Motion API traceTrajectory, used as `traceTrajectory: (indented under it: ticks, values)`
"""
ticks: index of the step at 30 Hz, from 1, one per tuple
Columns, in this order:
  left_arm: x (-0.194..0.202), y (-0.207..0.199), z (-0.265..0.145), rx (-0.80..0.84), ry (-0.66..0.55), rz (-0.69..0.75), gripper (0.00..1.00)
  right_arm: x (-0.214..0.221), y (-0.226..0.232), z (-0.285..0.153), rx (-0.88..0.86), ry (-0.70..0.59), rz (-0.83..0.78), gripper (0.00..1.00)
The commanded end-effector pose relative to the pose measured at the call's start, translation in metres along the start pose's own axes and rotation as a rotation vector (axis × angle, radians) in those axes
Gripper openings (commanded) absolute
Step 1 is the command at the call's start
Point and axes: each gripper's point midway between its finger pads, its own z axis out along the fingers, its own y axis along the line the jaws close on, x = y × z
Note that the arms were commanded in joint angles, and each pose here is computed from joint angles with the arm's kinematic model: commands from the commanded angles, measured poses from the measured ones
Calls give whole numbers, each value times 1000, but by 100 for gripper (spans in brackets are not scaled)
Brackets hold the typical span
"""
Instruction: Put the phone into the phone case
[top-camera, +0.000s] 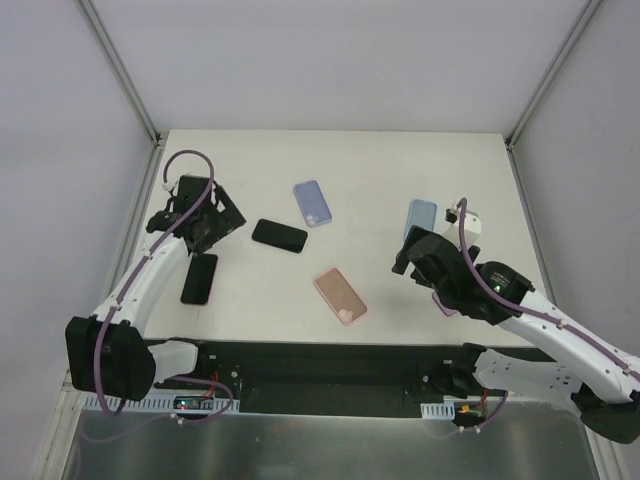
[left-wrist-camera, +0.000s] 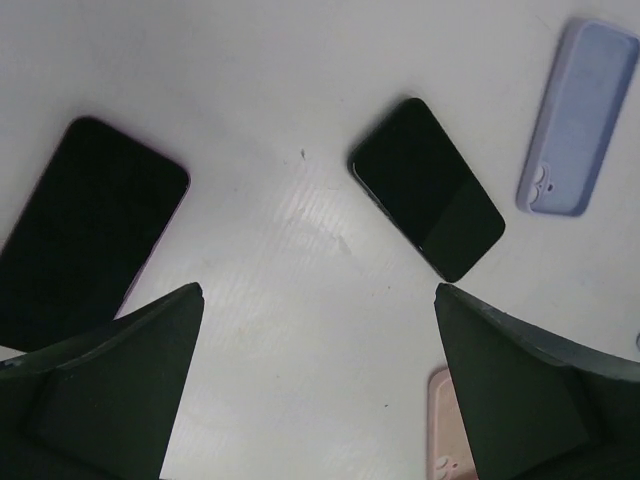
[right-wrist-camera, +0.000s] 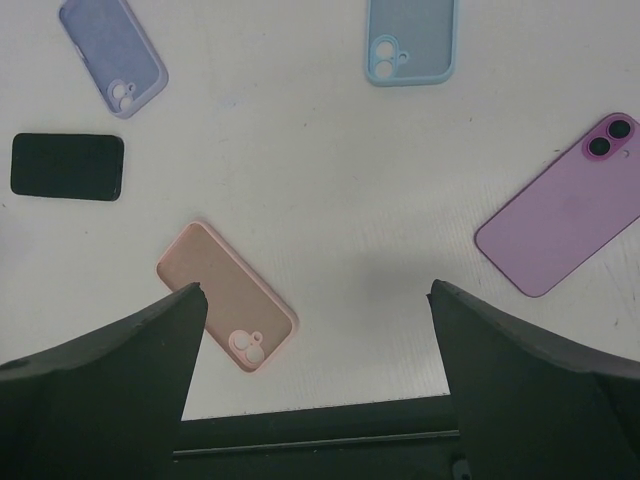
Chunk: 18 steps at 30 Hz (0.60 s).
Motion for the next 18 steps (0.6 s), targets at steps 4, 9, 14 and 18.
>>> traceTrajectory:
  ticks: [4,9,14,18]
  values:
    - [-11,-14,36,-139,61,-406,94,-14,-13,-6,0,-69,-75,96]
    - [-37,-40,79,-128,110,-159,98,-10,-13,-3,11,-57,-97,96]
    - [-26,-34,100,-192,158,-228,99,-11,-8,3,27,-56,-156,96]
    - [-7,-23,108,-277,165,-452,99,-16,4,2,21,-40,-191,96]
